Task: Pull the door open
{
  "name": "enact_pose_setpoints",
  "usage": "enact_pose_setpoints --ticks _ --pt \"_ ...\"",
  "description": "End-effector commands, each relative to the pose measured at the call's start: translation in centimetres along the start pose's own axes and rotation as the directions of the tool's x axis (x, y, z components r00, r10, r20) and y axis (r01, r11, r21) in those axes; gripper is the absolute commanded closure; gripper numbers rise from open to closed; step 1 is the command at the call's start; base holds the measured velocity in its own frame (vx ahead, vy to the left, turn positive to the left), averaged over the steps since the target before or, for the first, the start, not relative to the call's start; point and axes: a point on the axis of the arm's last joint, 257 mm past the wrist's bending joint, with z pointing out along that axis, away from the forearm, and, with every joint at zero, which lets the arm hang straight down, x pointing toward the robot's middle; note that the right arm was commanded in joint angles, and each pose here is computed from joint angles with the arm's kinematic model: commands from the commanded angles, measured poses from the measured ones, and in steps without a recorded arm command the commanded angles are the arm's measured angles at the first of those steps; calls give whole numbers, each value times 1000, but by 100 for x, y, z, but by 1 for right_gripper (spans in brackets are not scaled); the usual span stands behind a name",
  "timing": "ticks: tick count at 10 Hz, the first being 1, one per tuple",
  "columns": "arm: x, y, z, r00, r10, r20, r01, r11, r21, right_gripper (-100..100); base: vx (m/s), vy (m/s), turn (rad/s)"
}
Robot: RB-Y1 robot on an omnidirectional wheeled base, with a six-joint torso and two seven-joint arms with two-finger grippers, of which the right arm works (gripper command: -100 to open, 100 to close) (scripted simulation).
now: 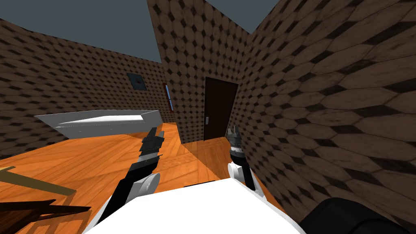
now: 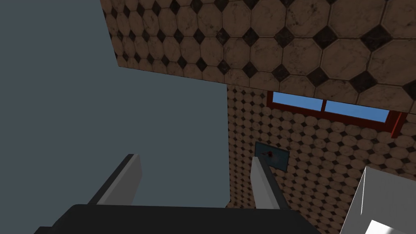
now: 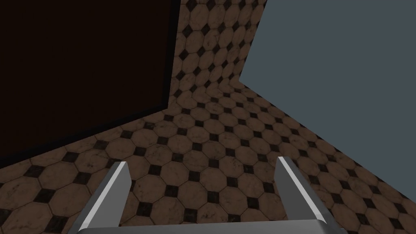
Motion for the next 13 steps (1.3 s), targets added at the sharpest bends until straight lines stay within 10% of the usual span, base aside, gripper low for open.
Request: enact_pose_setpoints --ticks 1,8,13 --pt "-15 -111 -16 999 42 3 -42 999 21 -100 116 -17 105" --pt "-129 -601 -65 973 227 46 -231 967 110 -100 109 -31 102" --pt "-227 -957 -118 929 355 106 -368 916 161 -100 88 -40 112"
